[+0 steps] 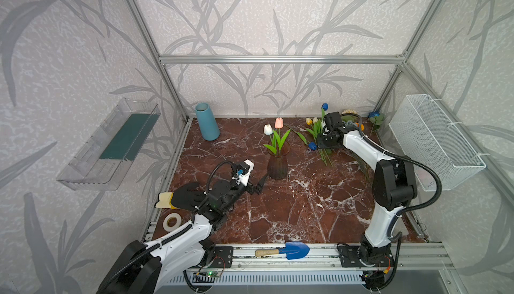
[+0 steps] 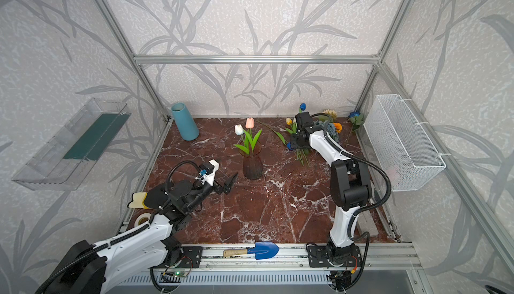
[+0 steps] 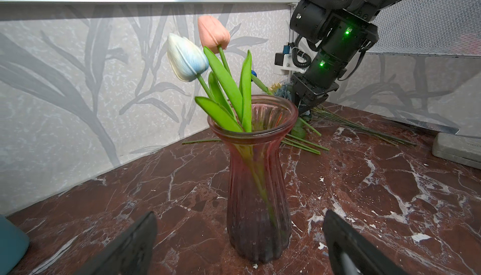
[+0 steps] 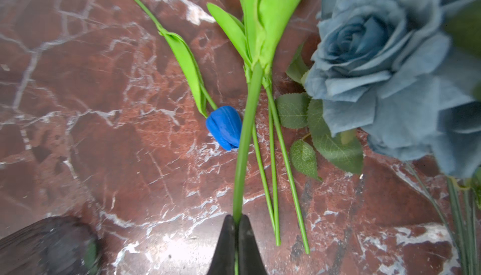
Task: Arrange flowers in a vase
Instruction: Pick up the flower from the flowers.
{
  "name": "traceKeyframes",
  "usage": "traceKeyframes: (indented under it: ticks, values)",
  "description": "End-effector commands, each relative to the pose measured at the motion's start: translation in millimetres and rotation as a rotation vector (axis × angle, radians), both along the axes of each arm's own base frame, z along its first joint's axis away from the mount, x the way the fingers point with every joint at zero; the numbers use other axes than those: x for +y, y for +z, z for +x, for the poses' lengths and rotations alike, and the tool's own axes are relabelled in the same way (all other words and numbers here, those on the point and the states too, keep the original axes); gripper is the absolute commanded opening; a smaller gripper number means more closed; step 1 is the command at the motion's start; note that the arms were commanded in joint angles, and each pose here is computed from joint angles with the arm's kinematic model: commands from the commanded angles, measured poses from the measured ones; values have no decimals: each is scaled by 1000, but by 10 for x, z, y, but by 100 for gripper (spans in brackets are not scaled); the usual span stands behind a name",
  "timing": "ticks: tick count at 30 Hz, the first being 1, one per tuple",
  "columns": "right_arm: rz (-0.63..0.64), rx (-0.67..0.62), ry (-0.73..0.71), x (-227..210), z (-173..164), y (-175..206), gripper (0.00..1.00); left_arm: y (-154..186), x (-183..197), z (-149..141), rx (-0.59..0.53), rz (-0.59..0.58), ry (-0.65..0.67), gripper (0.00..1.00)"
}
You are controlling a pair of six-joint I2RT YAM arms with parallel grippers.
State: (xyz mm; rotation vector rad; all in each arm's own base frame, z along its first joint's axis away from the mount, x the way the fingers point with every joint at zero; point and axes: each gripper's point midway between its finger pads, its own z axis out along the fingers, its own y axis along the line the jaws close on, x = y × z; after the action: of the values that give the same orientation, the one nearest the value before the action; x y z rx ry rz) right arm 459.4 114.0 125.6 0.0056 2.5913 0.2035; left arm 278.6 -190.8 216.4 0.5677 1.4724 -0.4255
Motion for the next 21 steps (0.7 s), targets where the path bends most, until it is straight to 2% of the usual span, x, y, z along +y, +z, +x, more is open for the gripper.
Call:
traceKeyframes:
  ticks: [1, 8, 14, 21]
  values:
    - [109, -134, 80, 173, -19, 443, 0, 228, 28, 6, -72, -36, 15, 99]
    - [321, -537, 262, 564, -318, 1442, 0, 347, 88, 33, -107, -70, 52, 99]
    - [540, -799, 448, 972, -677, 2014, 0, 368, 111, 67, -117, -90, 73, 99]
    - [687, -1040, 676, 1629, -1134, 2526, 0, 394, 116, 92, -121, -94, 84, 99]
